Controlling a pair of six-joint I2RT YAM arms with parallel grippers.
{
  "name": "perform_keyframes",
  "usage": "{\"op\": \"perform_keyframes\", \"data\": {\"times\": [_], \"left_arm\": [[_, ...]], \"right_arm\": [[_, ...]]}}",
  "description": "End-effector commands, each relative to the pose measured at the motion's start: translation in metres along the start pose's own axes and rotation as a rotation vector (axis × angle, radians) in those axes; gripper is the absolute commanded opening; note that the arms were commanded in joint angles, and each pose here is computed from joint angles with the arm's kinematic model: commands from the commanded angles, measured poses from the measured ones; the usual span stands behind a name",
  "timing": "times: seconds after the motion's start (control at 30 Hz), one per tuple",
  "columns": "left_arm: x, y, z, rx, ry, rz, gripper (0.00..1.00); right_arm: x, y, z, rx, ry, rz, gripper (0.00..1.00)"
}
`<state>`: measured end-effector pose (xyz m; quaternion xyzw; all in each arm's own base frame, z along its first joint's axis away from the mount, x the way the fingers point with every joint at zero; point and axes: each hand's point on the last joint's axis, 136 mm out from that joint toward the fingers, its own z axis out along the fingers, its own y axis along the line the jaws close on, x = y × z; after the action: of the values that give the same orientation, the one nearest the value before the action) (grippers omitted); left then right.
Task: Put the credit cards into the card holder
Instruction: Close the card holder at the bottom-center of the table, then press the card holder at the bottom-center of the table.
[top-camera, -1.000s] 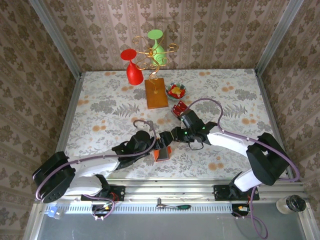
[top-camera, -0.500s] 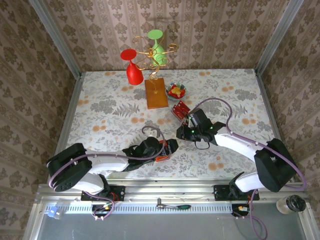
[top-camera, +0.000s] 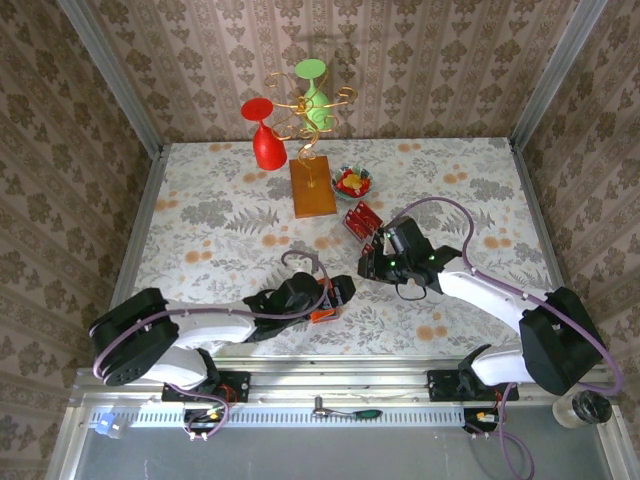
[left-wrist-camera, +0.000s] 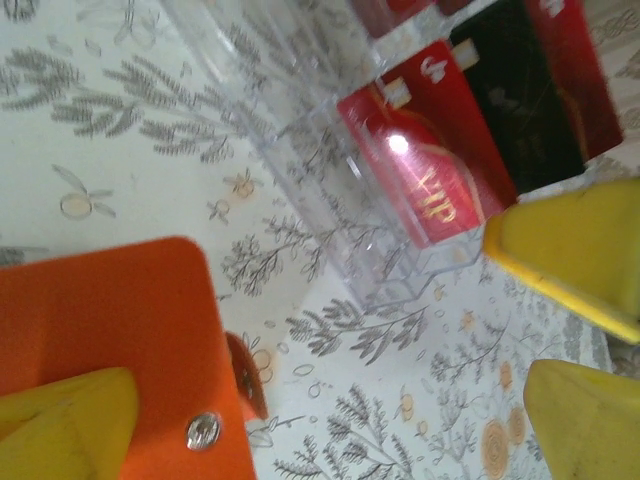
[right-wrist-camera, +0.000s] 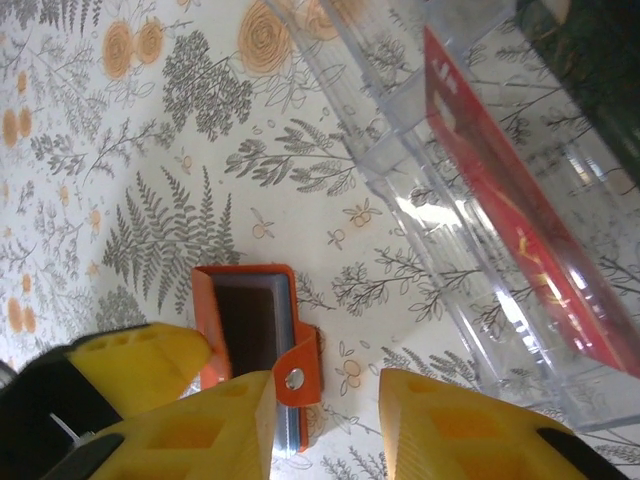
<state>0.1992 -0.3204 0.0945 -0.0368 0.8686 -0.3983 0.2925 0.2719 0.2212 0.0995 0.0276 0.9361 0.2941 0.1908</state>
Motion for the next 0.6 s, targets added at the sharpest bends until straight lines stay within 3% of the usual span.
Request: {"op": "perform_keyframes", "data": {"times": [0.0,0.3,0.57], "left_arm": [[-0.024,-0.008,-0.009,0.003,-0.031,0.028,1.0],[-0.072,0.01,-0.051,-0.023,-0.142,0.003,1.0],[-0.087,0.059,-0.091,-0.157,-0.157,-0.014,1.0]], "right_arm": [[0.009,0.018,-0.002,-0.053,0.034,-0.042,0.31],[0.03,0.091,-0.001,-0.12,0.067,-0.193,0.22],[0.053,0.102,0.034,-0.077,0.16,-0.255,0.14]]}}
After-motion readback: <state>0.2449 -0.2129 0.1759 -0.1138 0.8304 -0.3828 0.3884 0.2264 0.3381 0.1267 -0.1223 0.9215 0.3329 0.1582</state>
